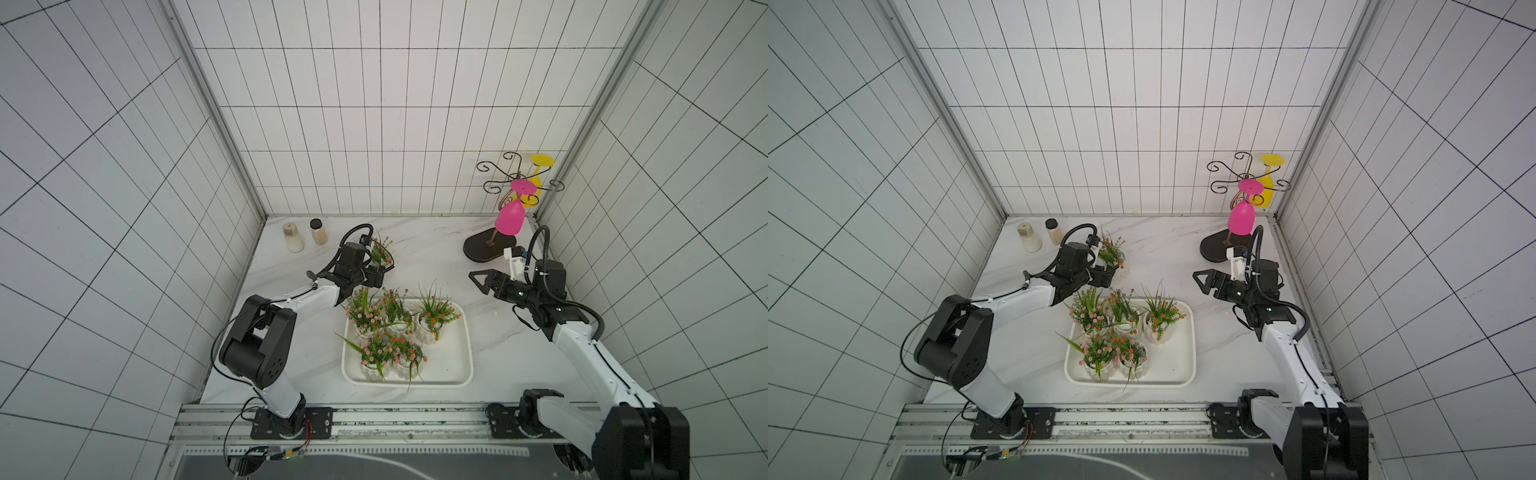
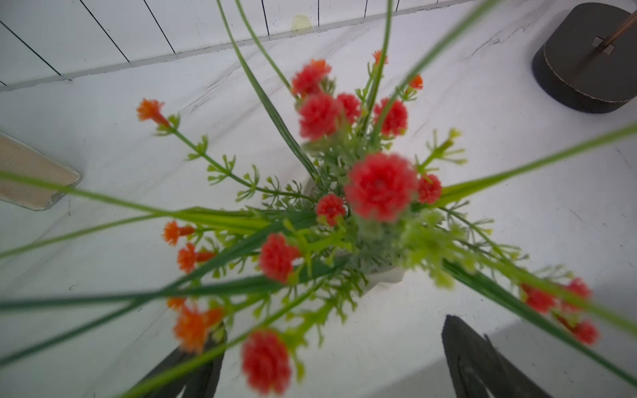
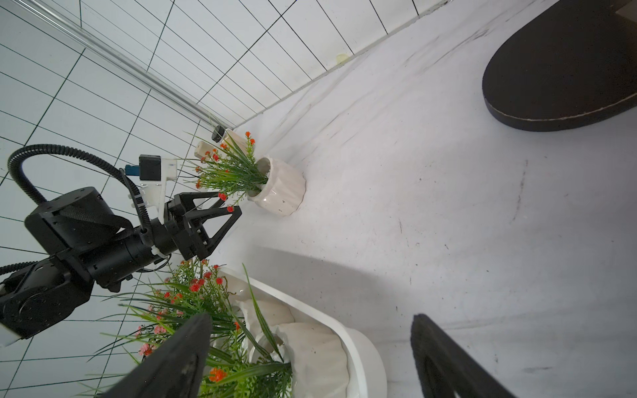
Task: Put the potted gypsophila into the storage box
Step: Pick up the baby's breath potted plant from the center of the board.
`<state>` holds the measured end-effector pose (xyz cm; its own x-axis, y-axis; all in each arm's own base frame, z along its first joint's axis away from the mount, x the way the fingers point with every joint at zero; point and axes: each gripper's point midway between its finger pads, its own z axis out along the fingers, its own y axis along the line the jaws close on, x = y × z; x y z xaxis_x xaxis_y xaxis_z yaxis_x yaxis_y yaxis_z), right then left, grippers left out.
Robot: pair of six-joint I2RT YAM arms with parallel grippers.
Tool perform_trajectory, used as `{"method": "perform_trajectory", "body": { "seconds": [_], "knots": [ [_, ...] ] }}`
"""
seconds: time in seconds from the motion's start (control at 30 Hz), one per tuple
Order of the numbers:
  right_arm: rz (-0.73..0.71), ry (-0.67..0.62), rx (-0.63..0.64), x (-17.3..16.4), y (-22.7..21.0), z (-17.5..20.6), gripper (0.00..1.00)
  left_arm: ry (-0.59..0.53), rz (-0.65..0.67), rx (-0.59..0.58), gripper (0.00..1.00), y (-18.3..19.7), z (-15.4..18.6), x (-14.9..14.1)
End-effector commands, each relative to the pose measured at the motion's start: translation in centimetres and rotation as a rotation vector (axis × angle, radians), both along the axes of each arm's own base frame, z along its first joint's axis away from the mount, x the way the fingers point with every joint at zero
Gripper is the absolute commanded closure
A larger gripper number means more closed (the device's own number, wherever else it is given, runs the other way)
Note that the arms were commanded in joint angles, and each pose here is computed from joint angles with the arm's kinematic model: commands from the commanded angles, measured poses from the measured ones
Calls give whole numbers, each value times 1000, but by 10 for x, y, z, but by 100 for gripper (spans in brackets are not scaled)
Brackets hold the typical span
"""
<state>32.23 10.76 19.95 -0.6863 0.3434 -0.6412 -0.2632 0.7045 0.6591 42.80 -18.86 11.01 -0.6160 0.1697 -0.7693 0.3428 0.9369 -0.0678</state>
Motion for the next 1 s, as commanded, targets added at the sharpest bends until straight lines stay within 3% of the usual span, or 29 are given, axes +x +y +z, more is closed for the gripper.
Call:
{"method": "perform_trajectory", "body": {
  "seconds": [0.0,0.97],
  "knots": [
    [-2,-40,23,7,-2,15,9,-50,-7,-16,3,-6,8,19],
    [-22,-57,64,3,-7,19,8,-192,-121,-61,3,-43,9,53]
  ]
}}
